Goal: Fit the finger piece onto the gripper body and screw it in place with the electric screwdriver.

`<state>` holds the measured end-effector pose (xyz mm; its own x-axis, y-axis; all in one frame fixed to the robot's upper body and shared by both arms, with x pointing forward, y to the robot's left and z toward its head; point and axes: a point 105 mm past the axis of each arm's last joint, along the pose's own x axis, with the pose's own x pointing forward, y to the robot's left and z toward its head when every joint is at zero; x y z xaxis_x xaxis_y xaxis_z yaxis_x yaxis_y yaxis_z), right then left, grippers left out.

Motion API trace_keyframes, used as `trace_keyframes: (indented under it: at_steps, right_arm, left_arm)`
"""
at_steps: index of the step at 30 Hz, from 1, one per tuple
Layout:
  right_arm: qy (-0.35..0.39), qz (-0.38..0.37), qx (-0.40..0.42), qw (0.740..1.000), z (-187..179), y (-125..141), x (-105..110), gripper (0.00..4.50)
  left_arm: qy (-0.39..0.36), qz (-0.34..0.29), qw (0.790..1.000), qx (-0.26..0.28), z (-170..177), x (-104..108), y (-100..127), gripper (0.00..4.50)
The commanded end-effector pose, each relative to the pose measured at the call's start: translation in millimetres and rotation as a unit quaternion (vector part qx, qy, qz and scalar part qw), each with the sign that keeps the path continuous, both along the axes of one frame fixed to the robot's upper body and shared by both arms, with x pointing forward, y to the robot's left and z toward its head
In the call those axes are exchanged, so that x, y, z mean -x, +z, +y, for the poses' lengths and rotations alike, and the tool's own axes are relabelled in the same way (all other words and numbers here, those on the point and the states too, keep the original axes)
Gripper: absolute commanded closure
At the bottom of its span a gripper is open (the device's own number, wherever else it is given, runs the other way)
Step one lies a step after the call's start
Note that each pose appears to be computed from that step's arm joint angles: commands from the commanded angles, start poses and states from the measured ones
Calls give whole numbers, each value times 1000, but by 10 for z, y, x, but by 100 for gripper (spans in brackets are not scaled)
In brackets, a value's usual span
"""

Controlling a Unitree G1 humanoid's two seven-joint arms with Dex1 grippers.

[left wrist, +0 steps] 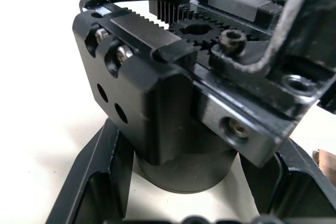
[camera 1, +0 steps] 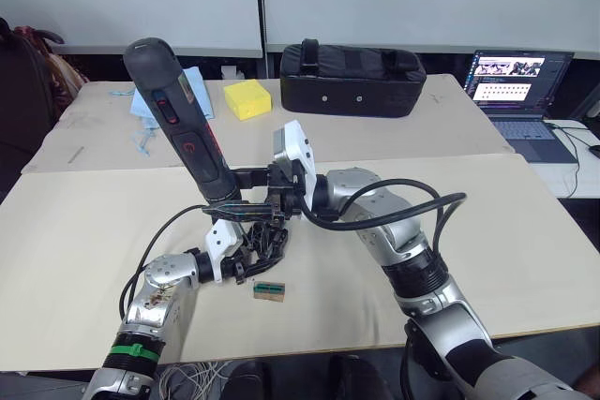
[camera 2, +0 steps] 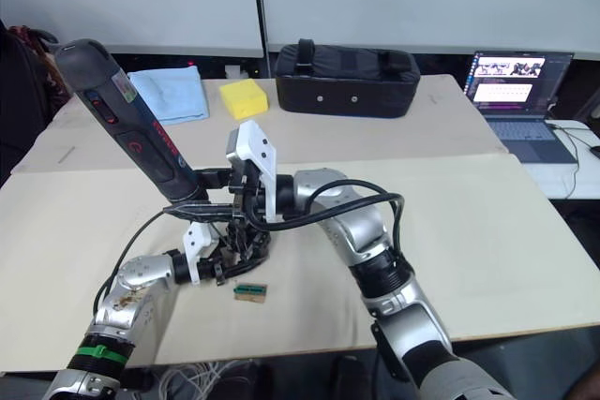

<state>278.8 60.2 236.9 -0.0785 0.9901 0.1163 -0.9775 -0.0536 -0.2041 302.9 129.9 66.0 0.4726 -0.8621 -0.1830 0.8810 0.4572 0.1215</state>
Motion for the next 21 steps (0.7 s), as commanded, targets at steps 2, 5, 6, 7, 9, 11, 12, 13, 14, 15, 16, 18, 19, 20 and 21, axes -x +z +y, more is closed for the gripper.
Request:
trace_keyframes:
  at_steps: [2,5,6,7,9,11,12,13,14,15,16,18,19,20,21]
  right_arm:
    - [4,-14,-22,1000,-6,119,40,260]
    - [4,-14,-21,1000,-4,111,39,260]
    - [4,-13,-20,1000,-3,104,39,260]
    - [4,-13,-19,1000,-1,99,39,260]
    - [3,-14,-17,1000,2,87,36,260]
    - [1,-16,-16,1000,5,81,32,260]
    - [0,-16,-16,1000,6,78,28,260]
    - [0,-16,-17,1000,6,76,26,260]
    - [-1,-16,-17,1000,7,75,24,260]
    - [-1,-16,-17,1000,7,72,26,260]
    - [0,-16,-17,1000,7,69,28,260]
    - [0,-17,-18,1000,9,68,31,260]
    - [0,-17,-18,1000,9,68,31,260]
    - [-1,-17,-18,1000,8,67,29,260]
    - [-1,-18,-18,1000,8,66,27,260]
  left_arm:
    - [-16,48,999,-9,-44,116,-209,217]
    - [-16,48,999,-9,-46,117,-208,217]
    - [-16,48,999,-9,-45,117,-208,217]
    - [-16,48,999,-9,-42,118,-209,217]
    - [-15,49,999,-9,-39,118,-209,217]
    - [-15,49,999,-9,-34,119,-210,217]
    - [-15,49,999,-10,-33,120,-211,217]
    - [-15,50,999,-10,-33,121,-212,217]
    - [-15,50,999,-10,-32,122,-212,217]
    - [-15,50,999,-9,-33,123,-212,217]
    - [-15,50,999,-9,-34,125,-212,217]
    - [-15,51,999,-9,-34,129,-213,217]
    - [-15,51,999,-9,-34,130,-213,217]
    - [-16,51,999,-9,-35,131,-213,217]
    - [-16,51,999,-9,-34,132,-212,217]
